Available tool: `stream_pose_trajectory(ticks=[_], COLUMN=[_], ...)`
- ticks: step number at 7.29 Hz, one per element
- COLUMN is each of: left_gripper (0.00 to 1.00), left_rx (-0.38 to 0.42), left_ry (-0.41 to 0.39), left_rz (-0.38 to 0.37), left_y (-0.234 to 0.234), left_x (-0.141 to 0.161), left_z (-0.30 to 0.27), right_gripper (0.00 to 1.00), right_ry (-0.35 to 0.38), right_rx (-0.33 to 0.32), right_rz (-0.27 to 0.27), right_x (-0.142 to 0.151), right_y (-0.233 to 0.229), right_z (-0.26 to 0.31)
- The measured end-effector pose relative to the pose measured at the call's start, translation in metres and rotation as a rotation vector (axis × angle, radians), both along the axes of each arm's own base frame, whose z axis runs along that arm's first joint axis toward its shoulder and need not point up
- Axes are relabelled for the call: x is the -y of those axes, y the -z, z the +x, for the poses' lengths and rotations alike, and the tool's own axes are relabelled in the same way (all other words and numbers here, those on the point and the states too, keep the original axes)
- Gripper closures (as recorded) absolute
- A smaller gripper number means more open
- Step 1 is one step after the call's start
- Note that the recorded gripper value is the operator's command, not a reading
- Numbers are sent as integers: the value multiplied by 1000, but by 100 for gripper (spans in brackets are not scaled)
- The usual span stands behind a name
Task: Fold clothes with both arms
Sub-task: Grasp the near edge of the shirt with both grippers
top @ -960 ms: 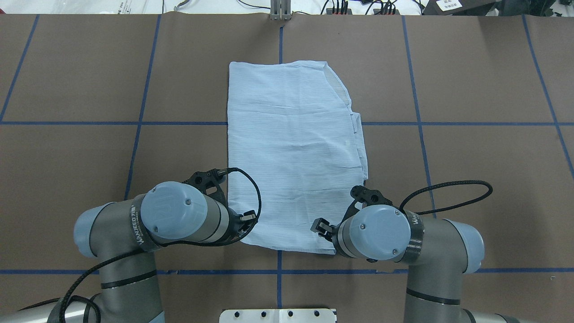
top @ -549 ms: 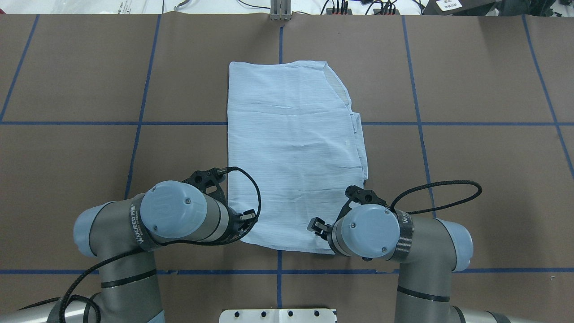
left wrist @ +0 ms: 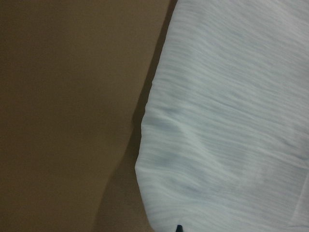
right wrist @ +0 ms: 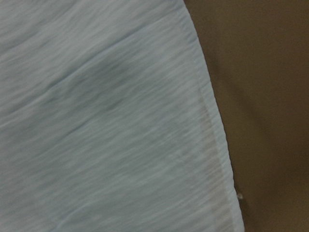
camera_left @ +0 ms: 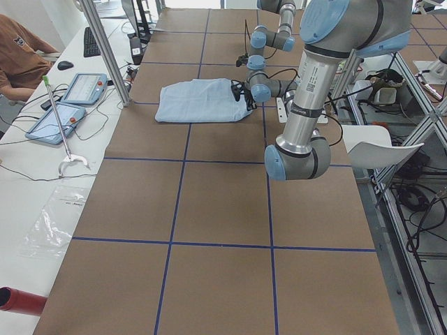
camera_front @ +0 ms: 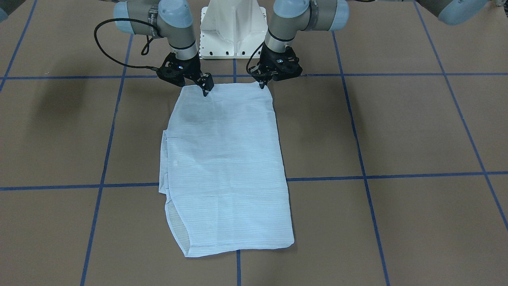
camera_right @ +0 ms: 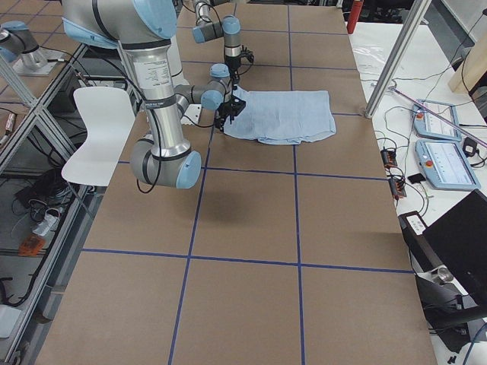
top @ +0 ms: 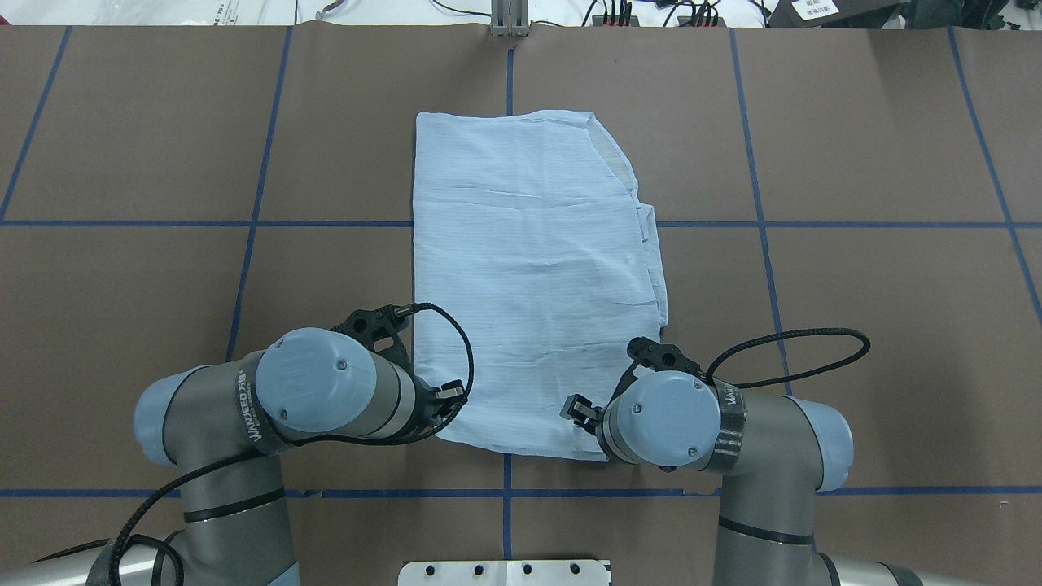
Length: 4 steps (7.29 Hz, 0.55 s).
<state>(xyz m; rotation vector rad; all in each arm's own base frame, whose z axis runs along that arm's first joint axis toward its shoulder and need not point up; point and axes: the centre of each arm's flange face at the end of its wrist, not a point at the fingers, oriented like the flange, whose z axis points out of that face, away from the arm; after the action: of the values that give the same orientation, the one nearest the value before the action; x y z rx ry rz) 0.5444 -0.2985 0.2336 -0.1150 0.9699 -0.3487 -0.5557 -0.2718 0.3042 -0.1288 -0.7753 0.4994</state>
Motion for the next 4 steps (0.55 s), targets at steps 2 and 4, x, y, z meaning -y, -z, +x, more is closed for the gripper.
stream_pose_trajectory(ticks=[2, 4], left_gripper=[100, 100], left_rx=[3, 4], left_ry=[1, 2], left_rz=[0, 0], left_y=[-1, -2], left_x=[1, 1], left_z=[1, 1], right_gripper=[1, 50], right_ry=[-2, -4], right_rx=[-5, -5], right_rz=[4, 6], right_x=[1, 2], right_y=[-2, 1], right_z=[-3, -8])
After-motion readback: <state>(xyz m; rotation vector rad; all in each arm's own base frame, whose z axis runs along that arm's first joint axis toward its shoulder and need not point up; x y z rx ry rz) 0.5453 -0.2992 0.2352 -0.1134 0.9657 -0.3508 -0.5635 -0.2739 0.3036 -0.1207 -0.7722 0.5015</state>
